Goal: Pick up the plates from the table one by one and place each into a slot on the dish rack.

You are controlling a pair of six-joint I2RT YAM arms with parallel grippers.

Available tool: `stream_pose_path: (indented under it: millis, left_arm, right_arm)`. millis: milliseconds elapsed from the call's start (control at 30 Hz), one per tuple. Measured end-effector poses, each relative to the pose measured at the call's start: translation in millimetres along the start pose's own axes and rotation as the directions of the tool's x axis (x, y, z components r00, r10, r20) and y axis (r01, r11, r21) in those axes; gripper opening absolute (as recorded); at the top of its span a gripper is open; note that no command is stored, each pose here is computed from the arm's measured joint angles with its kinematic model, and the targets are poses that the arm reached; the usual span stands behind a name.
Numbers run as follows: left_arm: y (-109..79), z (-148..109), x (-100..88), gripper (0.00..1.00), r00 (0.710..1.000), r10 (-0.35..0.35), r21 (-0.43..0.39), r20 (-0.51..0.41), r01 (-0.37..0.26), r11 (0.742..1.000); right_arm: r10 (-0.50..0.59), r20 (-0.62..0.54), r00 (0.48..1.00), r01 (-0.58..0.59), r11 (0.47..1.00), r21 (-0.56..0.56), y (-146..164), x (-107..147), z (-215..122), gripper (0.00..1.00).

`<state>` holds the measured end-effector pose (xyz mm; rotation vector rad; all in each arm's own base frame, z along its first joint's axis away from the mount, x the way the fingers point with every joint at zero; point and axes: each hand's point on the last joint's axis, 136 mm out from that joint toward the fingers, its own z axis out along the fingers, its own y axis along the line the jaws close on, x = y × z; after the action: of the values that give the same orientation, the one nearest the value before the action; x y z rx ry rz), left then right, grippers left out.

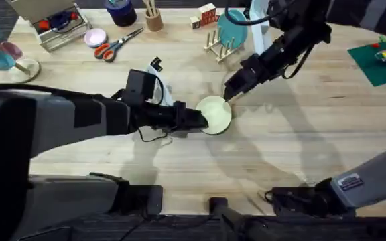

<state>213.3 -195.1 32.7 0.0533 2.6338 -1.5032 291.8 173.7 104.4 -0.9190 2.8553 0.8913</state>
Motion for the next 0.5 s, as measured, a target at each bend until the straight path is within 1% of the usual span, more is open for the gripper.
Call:
stream_pose_path:
  millis: [233,333,500]
  left_arm:
    - [0.1,0,0.0,0.041,1.000,0.000,0.000,0.000,0.000,1.000]
    - [0.0,0,0.0,0.041,1.000,0.000,0.000,0.000,0.000,1.000]
    - [0.1,0,0.1,0.041,1.000,0.000,0.000,0.000,0.000,1.000]
  right_arm:
    - [-0.017,-0.034,0.999,0.014,0.997,-0.072,12,-3,23,0.996]
    - [-0.030,-0.052,0.998,0.026,0.996,-0.088,18,-2,30,0.996]
    - [-0.061,-0.046,0.997,0.056,0.993,-0.100,26,-6,35,0.976]
